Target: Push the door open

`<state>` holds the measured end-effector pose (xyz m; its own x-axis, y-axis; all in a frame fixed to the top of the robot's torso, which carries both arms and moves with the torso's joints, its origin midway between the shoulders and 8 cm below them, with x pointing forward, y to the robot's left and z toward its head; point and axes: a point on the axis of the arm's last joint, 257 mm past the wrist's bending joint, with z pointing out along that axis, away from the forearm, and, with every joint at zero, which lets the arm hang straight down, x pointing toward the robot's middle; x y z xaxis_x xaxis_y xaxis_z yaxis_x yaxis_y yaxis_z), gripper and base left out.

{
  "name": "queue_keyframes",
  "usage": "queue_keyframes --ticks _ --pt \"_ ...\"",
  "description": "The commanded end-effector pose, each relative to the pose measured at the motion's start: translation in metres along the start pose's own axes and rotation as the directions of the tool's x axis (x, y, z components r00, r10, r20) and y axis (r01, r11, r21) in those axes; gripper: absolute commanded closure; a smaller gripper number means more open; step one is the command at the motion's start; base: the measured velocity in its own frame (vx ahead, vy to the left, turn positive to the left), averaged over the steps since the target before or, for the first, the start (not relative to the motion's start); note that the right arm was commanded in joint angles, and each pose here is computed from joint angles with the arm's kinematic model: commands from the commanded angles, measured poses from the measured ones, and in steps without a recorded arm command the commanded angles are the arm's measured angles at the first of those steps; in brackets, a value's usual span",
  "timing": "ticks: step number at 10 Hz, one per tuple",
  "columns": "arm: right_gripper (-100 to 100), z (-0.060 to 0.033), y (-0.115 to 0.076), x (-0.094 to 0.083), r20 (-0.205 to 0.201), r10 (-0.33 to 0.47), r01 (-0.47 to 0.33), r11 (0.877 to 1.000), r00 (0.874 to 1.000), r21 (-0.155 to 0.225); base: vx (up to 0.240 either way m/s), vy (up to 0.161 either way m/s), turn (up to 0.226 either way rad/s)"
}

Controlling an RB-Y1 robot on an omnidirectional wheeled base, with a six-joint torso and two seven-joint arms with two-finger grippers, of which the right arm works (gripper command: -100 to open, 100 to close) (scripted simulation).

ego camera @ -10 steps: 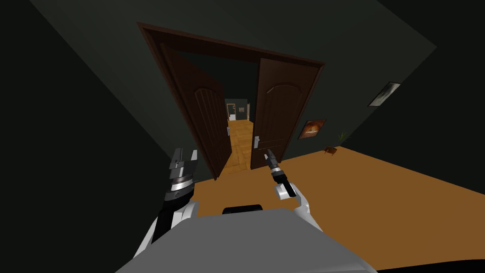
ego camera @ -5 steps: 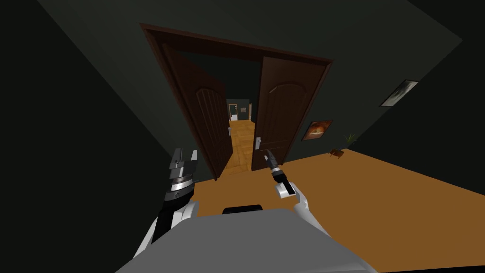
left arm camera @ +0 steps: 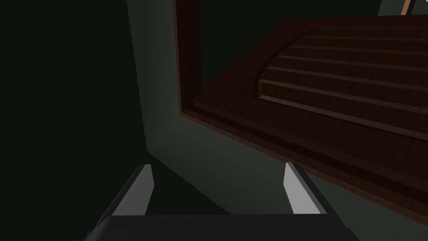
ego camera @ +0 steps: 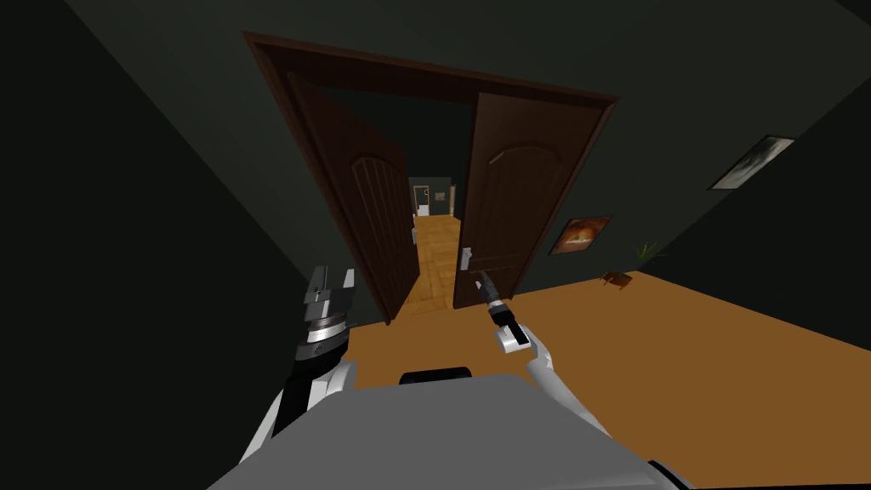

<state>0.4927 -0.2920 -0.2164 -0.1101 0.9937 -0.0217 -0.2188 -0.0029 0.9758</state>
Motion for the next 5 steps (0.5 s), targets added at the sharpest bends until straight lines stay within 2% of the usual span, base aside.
queue_keyframes --ticks 1,5 --pt "-100 0.0021 -0.010 -0.009 0.002 0.006 -0.006 1.000 1.000 0.022 0.072 -0.031 0.084" --pt "-100 0.0023 -0.030 -0.025 0.016 0.009 -0.010 0.998 1.000 0.067 0.061 -0.025 0.060"
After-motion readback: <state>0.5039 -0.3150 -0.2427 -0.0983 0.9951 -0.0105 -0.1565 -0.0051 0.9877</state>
